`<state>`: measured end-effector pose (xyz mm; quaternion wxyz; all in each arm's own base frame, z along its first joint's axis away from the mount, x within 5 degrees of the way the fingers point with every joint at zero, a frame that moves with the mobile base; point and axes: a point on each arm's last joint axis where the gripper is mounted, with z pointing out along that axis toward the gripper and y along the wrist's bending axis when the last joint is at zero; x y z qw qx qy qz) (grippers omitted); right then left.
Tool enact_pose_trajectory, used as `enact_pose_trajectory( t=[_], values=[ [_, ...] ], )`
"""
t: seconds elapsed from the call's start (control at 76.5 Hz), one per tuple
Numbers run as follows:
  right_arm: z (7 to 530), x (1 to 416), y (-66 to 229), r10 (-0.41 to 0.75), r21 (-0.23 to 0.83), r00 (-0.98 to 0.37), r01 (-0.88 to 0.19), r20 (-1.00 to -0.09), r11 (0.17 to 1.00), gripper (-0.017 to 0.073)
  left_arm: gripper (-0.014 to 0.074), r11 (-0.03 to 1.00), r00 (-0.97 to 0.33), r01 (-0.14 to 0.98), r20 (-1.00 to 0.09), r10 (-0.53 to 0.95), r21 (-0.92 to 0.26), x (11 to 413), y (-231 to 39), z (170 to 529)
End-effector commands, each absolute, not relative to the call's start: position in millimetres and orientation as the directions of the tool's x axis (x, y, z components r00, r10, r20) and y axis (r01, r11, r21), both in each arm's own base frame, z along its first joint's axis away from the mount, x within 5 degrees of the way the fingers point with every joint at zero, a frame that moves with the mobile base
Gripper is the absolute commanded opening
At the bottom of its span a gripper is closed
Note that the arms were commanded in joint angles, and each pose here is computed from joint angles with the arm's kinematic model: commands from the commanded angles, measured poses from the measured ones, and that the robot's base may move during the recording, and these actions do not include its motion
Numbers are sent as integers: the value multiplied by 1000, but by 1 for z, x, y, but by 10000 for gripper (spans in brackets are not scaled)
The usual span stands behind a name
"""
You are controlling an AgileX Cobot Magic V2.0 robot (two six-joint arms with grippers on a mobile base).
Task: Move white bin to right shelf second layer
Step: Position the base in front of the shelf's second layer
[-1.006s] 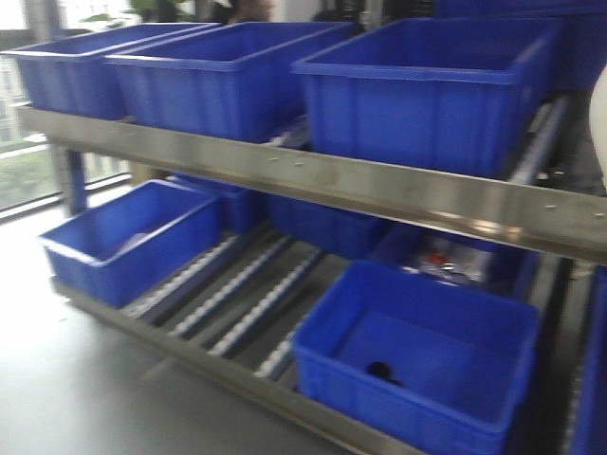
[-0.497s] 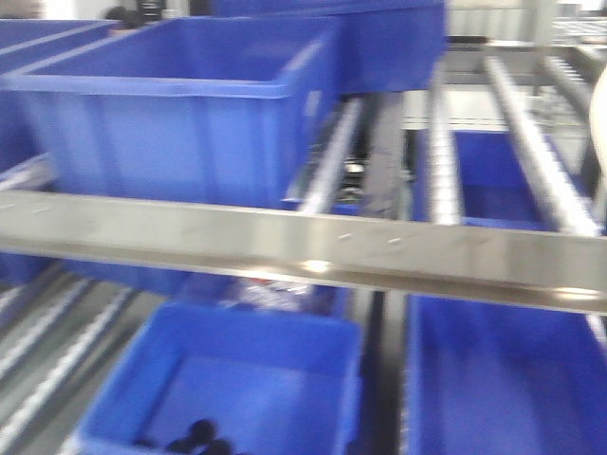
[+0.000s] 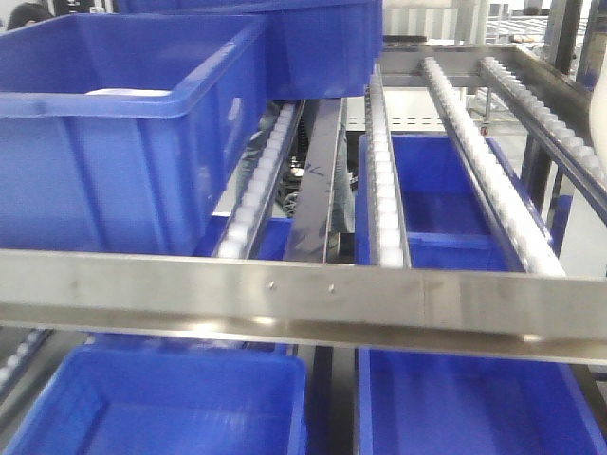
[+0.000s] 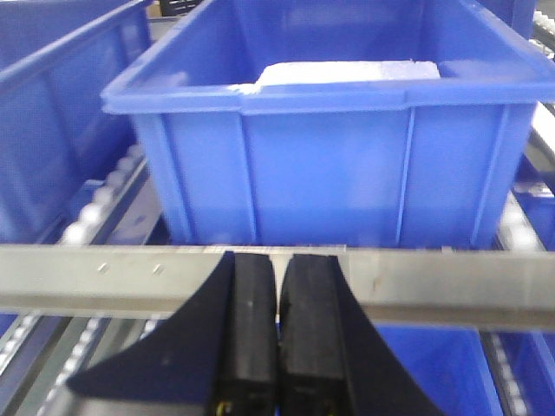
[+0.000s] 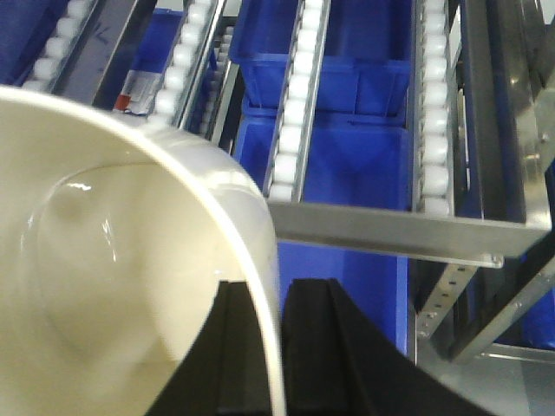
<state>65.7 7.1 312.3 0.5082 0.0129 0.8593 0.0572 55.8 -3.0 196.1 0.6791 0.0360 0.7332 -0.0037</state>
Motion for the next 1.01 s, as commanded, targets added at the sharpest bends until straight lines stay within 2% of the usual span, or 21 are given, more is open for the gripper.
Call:
enact_pose_trajectory(
  t=[0.0, 0.993],
  values=[
    [329, 69, 7, 94, 119, -384, -44, -919, 992, 48, 85, 998, -9, 56, -999, 39, 38, 56, -3, 192],
    [329, 69, 7, 94, 119, -384, -44, -919, 992, 48, 85, 998, -9, 56, -999, 39, 38, 56, -3, 192]
  ],
)
